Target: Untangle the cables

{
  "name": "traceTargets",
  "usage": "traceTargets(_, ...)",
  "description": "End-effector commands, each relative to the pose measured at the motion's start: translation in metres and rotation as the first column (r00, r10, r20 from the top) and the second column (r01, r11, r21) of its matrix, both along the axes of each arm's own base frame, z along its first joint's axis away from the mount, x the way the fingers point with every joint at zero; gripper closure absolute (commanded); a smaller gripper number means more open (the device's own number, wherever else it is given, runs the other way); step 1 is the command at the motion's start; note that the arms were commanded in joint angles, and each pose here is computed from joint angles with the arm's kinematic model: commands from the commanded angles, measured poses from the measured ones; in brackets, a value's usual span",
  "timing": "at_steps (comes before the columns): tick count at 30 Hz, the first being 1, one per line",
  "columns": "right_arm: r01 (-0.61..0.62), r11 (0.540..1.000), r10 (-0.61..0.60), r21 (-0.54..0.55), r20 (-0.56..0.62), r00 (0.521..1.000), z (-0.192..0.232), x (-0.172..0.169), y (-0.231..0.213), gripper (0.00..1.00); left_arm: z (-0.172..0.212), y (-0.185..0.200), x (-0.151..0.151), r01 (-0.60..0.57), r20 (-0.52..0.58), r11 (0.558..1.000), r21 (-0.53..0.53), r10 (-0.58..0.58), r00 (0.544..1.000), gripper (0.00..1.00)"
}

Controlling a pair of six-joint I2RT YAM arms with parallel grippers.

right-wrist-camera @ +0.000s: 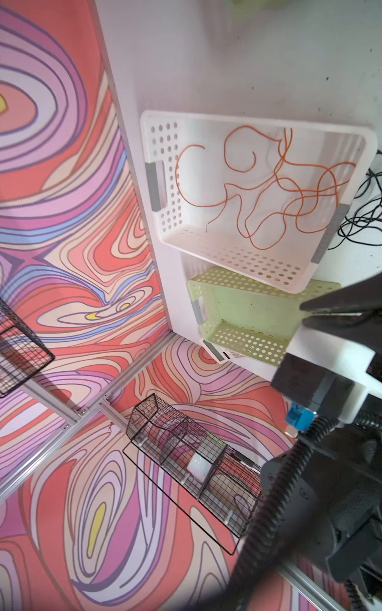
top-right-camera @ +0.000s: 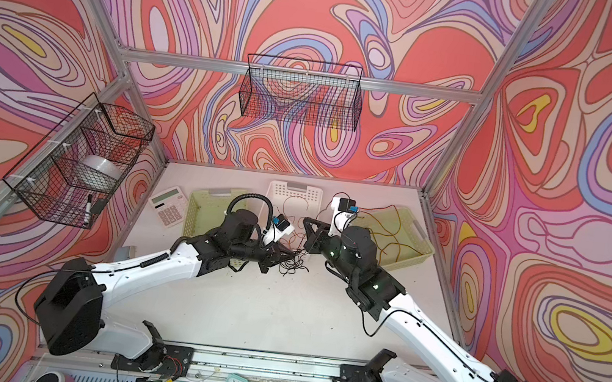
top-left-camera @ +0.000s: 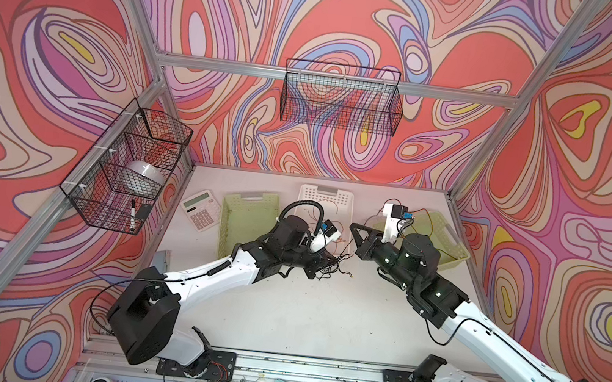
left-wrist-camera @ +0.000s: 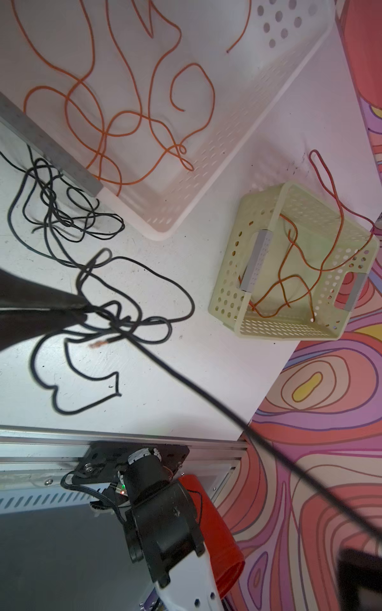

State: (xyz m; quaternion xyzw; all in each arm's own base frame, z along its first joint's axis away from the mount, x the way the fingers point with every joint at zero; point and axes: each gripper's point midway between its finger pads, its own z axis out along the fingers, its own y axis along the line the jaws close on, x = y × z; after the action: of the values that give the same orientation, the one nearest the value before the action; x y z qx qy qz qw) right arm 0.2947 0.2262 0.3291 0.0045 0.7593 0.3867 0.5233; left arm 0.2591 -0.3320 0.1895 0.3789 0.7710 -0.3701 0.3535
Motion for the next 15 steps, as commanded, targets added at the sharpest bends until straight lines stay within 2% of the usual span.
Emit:
traceTargets(1,0.129,0.991,-0.126,-0.030,0.087,0.988,0.036,0.001,-0.032,1.00,-0.020,0.019,-0.010,-0.038,-0.021,0.996,0.080,0.040,0.999,1.00)
traceTargets(4,0.218,0.975,-0.209,-0.049,0.142,0.968,0.057,-0.003,-0.056,1.00,-0.039,0.034,-0.015,-0.083,-0.057,0.988,0.132,0.091,0.994,1.00)
traceTargets(9,0.303,0.951,-0.281,-0.067,0.223,0.933,0.086,-0.013,-0.083,1.00,-0.062,0.050,-0.024,-0.126,-0.104,0.975,0.182,0.147,0.984,1.00)
traceTargets(15,0.434,0.898,-0.395,-0.073,0.302,0.868,0.118,-0.028,-0.121,1.00,-0.081,0.062,-0.029,-0.147,-0.125,0.961,0.236,0.180,0.976,1.00)
